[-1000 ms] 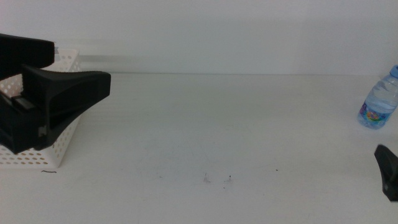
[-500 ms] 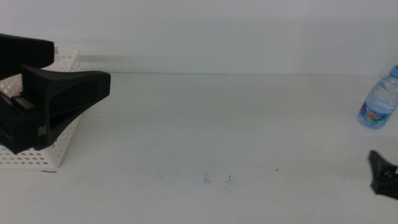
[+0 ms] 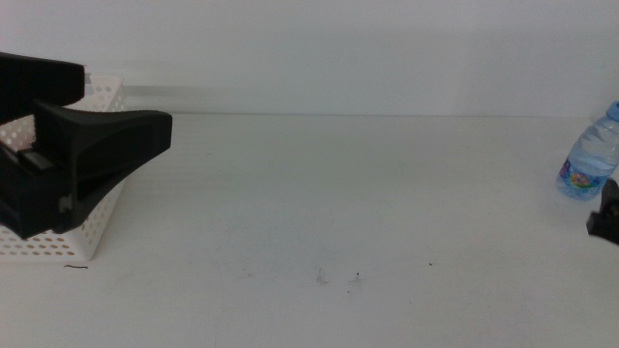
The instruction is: Use arms to grab the bottles and put them into the dustbin to the left of the table.
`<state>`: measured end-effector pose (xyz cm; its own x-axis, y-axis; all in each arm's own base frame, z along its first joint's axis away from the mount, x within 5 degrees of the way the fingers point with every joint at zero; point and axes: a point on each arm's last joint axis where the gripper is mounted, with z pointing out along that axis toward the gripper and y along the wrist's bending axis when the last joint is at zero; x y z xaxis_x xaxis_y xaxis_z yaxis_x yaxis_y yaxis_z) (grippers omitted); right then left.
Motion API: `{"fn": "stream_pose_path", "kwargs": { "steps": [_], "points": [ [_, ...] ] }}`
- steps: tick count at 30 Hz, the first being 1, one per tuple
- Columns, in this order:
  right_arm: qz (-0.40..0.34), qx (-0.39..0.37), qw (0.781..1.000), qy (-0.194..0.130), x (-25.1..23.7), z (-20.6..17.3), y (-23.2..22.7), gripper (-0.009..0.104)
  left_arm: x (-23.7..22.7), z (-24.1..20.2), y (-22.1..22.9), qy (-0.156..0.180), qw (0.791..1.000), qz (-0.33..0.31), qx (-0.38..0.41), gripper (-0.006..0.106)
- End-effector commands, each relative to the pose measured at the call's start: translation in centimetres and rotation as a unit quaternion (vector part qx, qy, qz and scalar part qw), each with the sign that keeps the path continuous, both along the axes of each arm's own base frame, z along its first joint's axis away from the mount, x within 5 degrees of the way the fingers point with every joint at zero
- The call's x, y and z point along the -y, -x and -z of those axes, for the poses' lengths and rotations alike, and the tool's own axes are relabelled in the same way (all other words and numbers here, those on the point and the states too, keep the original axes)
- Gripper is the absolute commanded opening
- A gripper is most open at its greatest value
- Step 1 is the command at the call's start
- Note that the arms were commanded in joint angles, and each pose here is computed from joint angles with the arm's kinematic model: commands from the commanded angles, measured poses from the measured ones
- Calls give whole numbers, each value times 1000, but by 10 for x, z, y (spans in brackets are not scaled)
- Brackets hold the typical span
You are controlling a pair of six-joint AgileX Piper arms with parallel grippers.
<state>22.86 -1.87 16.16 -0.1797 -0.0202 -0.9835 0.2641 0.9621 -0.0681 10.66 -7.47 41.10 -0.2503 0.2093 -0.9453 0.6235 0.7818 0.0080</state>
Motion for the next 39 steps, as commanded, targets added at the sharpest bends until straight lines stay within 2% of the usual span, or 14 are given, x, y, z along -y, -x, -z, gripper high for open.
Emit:
{"fn": "stream_pose_path", "kwargs": {
  "steps": [1, 4, 8, 17, 23, 39],
  "points": [
    [6, 8, 1000, 10, 2, -1, -13, 86, 0, 0, 0, 6, 1000, -2, 1, 94],
    [6, 1, 1000, 5, 1, 2, -31, 86, 0, 0, 0, 6, 1000, -2, 1, 94],
    [7, -49, 999, -18, 5, 11, -55, 86, 0, 0, 0, 6, 1000, -2, 1, 94],
    [14, -78, 997, -14, 26, 21, -89, 86, 0, 0, 0, 6, 1000, -2, 1, 94],
    [-15, -87, 996, 8, 34, 29, -102, 86, 0, 0, 0, 6, 1000, -2, 1, 94],
    [-20, -66, 997, 16, 47, 39, -161, 86, 0, 1, 0, 6, 1000, -2, 1, 94]
  ]
}}
